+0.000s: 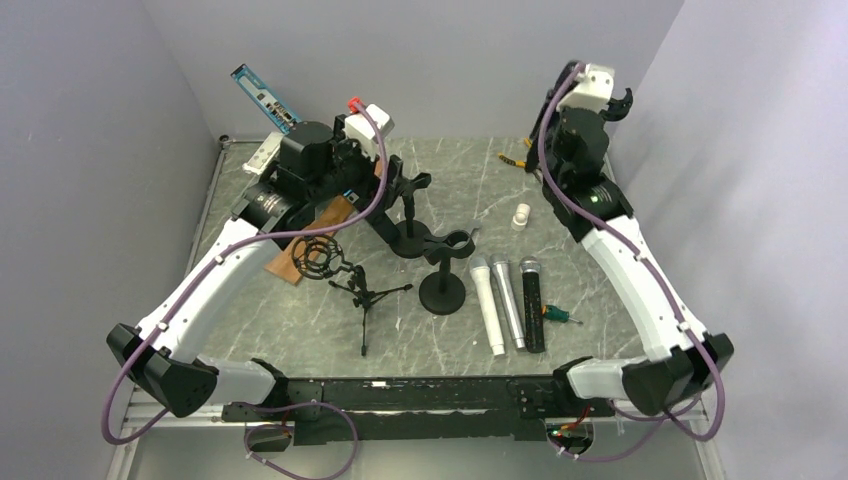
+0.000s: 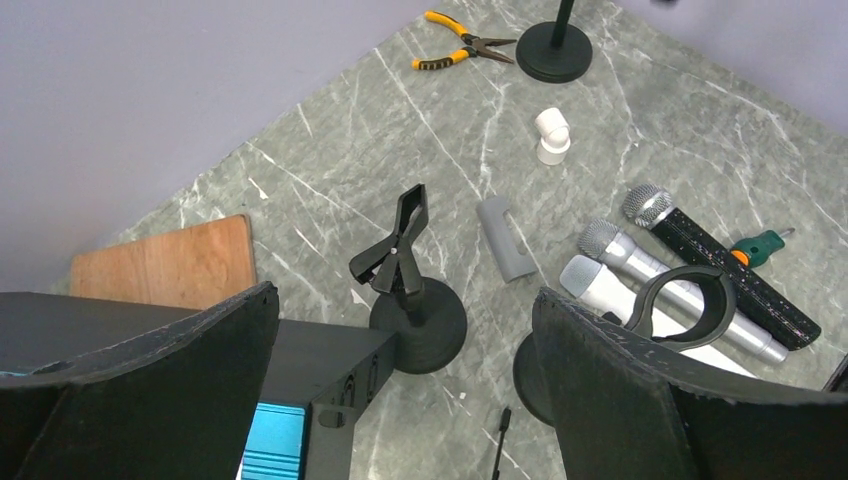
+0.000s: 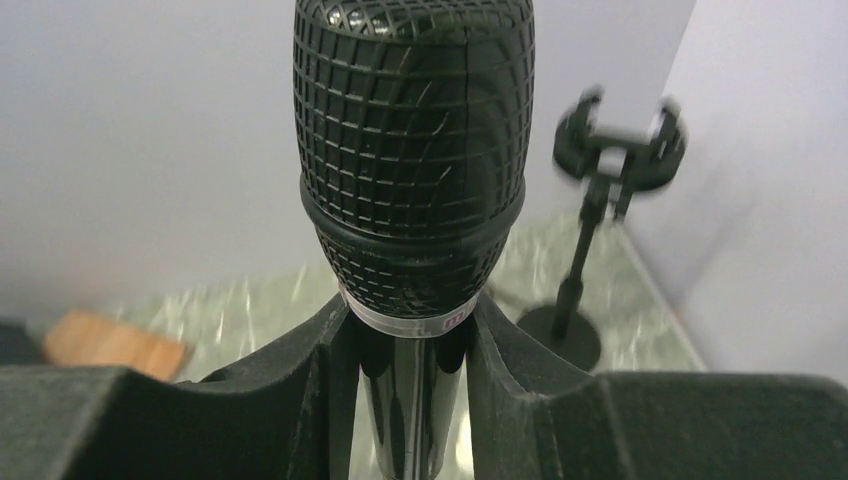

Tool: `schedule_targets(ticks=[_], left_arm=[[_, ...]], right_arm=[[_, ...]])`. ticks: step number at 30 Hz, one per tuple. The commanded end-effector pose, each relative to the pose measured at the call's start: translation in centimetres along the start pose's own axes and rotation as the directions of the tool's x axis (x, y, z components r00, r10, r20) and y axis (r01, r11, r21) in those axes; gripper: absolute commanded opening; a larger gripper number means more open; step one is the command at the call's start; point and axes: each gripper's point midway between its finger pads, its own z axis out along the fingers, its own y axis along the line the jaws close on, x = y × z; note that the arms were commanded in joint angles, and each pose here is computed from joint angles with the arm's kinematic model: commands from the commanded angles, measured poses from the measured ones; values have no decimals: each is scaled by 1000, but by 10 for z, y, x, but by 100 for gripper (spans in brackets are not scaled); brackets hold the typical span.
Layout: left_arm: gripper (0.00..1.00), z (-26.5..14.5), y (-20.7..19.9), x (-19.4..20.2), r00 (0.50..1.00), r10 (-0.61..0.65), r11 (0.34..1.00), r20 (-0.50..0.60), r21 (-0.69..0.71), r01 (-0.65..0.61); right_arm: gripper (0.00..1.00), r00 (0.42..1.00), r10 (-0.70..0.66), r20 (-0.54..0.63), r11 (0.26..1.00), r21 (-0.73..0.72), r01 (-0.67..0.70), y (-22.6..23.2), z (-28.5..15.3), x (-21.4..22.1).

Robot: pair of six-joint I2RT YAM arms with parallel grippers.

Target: Remove the microphone from the stand

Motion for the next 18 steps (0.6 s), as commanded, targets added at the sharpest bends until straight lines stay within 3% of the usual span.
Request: schedule_targets(ticks=[1,6,10,14,18], left_arm=[[99,-2,-8,-10,999,27,999,41,16,-28],[99,1,-12,-7,999,39,999,27,17,-40],[99,2,-13,-5,998,59,998,20,2,-59],[99,3,-17,-3,997,78,997,11,-1,-78],[99,5,-24,-2,996,93,996,7,12,-93]], right_arm=[[0,952,57,-302,987,-128,-100,11,-43,83],[0,822,-7,-570,970,-202,-132,11,-97,160],[0,647,-34,-762,931,-260,-257,25,-146,218],[0,477,-105,-873,864,-317,-390,41,-192,258],[0,361,-149,-921,847,-307,-435,41,-217,292]])
